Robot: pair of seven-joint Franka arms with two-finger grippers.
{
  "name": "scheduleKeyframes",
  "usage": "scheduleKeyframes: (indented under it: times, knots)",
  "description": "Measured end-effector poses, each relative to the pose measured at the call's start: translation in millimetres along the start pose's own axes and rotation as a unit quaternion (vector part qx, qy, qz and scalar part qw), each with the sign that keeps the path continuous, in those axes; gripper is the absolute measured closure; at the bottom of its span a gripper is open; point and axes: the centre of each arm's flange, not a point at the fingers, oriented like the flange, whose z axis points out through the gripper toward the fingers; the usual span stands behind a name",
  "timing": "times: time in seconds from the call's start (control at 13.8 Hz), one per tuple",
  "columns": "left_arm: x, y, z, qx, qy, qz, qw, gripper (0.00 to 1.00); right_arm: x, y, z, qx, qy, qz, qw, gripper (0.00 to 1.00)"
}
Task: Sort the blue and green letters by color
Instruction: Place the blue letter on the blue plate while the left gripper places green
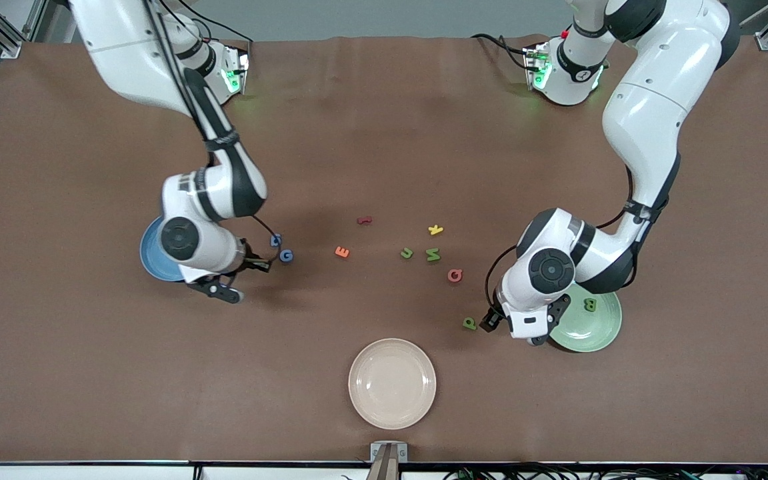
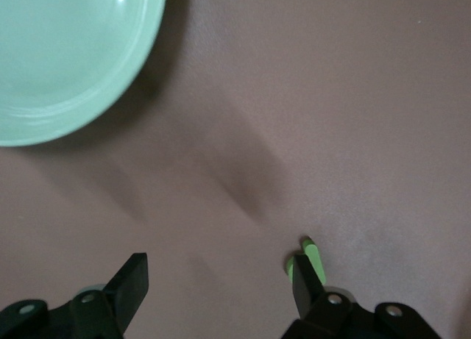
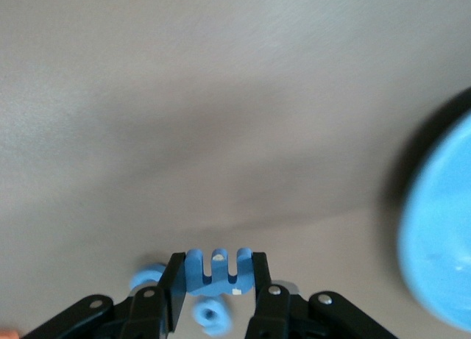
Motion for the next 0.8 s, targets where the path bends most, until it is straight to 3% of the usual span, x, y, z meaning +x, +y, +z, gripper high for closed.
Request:
scheduleKeyframes:
  times: [0.36,0.8]
  knots:
    - [-24,26,26,-0.035,0.038,-0.033,0.998,0.24,7,110,-3,0.007,0.002,-0.088,0.996,0.59]
    - [-22,33,45,-0.047,0.038,-0.039,0.997,0.3,-6,167,36,-0.005,0.026,-0.14,0.99,0.59]
